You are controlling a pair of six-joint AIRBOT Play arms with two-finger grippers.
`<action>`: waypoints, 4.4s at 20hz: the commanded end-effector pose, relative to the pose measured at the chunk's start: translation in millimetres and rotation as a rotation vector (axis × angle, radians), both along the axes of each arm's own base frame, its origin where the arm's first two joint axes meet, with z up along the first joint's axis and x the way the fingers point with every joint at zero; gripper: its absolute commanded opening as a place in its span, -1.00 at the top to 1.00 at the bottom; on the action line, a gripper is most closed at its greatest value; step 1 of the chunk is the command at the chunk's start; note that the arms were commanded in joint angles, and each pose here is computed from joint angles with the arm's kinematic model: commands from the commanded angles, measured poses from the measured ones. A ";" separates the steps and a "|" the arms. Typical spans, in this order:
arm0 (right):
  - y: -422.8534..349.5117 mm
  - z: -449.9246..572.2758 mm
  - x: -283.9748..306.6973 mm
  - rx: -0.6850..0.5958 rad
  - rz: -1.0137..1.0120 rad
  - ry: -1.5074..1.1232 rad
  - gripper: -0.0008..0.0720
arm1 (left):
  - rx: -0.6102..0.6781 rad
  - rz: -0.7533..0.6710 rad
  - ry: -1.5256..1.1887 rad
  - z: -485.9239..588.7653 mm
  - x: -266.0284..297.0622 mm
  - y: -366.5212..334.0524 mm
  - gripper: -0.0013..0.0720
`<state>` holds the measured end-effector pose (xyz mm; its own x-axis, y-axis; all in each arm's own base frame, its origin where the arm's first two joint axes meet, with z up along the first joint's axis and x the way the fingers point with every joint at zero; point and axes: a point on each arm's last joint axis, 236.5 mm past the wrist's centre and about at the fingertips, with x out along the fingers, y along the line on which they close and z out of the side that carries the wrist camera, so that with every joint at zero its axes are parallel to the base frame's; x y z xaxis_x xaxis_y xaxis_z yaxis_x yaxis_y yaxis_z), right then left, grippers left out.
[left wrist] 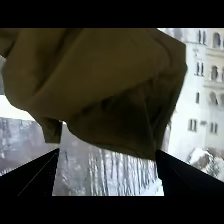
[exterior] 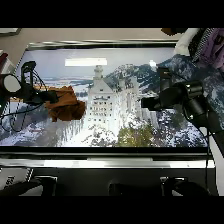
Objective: Fold the clothes and pants, and hang the long-sleeved shirts on hangers.
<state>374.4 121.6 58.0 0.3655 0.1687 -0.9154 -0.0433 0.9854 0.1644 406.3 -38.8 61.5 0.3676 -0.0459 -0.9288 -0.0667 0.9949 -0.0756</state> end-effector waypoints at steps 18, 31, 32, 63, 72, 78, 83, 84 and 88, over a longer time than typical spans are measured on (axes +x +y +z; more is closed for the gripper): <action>-44.4 1.8 -51.1 -0.154 -0.085 0.168 0.89 | -0.516 -0.247 0.263 -84.2 -13.8 -235.2 0.93; -123.4 105.9 -52.6 -0.237 -0.415 -0.239 0.25 | -0.513 -0.389 0.406 -81.8 -107.9 -331.0 0.04; -108.6 105.3 -41.7 -0.132 -0.470 -0.260 0.15 | -0.491 -0.376 0.389 -74.8 -98.3 -312.7 0.04; 23.6 -161.5 6.1 0.582 -0.113 0.425 -0.34 | -0.368 -0.102 0.231 -36.5 -44.7 -72.2 -0.54; 42.1 -168.7 -18.7 0.477 -0.002 0.473 0.90 | -0.636 -0.087 0.202 -74.8 -54.4 -119.8 -0.54; 34.4 -135.0 -11.8 0.476 -0.045 0.415 0.90 | -0.752 -0.093 0.184 -104.6 -37.9 -171.0 -0.50; 37.4 -129.4 -23.2 0.491 -0.058 0.470 0.90 | -0.814 -0.073 0.289 -140.4 -50.2 -212.3 -0.01; 38.2 -128.6 -25.5 0.494 -0.055 0.480 0.90 | -0.830 -0.077 0.292 -141.2 -50.5 -217.0 0.51; 30.7 -101.4 -11.9 0.462 -0.027 0.380 0.90 | -0.860 -0.083 0.165 -105.6 -18.3 -200.0 0.94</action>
